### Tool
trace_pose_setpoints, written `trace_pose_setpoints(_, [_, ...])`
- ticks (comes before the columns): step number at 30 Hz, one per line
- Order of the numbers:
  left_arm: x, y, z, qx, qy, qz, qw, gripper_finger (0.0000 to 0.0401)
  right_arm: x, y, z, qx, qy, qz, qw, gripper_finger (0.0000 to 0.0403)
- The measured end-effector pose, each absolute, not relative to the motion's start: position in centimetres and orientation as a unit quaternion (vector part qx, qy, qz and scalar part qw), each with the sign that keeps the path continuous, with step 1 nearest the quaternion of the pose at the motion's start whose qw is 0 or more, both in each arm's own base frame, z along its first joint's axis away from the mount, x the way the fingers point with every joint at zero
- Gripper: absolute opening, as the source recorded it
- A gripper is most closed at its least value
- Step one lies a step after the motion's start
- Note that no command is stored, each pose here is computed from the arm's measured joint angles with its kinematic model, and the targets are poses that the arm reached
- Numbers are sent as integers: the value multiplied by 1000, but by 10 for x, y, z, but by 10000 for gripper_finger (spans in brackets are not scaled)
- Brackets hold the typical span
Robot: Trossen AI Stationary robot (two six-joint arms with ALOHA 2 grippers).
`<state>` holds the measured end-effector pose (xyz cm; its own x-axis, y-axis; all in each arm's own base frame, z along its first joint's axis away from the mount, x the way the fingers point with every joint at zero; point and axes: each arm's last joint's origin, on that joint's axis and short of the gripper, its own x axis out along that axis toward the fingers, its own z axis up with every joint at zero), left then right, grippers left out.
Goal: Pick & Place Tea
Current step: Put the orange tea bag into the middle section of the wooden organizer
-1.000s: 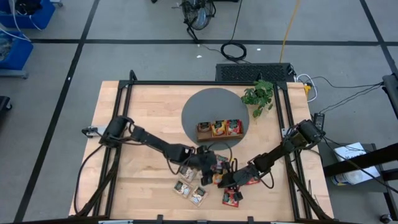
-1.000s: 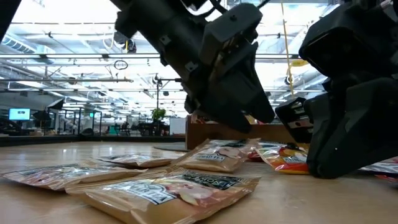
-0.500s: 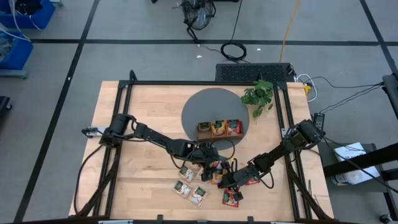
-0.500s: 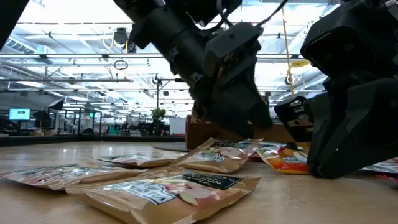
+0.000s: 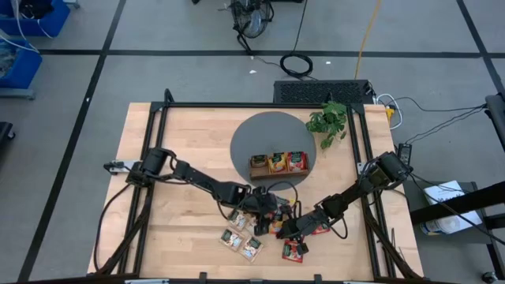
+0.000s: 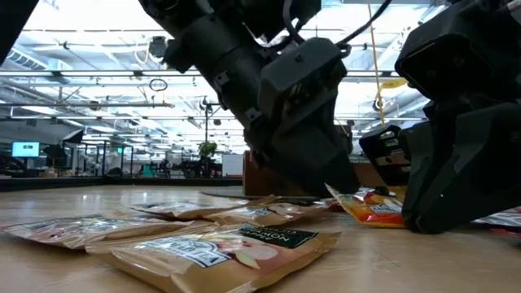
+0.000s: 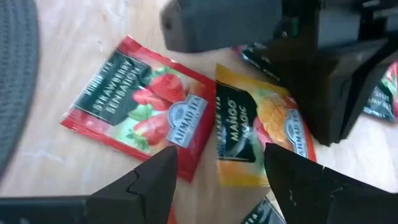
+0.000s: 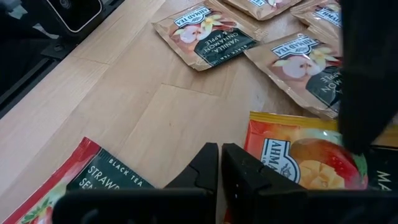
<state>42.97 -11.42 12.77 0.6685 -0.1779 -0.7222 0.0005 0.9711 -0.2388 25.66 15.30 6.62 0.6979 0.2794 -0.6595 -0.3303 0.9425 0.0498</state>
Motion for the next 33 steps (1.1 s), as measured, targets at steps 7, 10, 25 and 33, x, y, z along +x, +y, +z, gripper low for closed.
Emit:
trace_pose_setpoints(7, [431,-117,126,-116,396,-50,909,236,257,153,66,-36,351,165,921,15])
trace_pose_setpoints(10, [432,-117,127,-116,392,-47,911,213,257,153,66,-36,350,165,922,15])
trace_pose_setpoints(25, [430,-121,127,-98,393,-54,913,9,257,153,67,-37,348,163,922,15])
trace_pose_setpoints(33, [434,-130,139,-77,387,-34,918,4,261,158,78,-32,290,182,939,24])
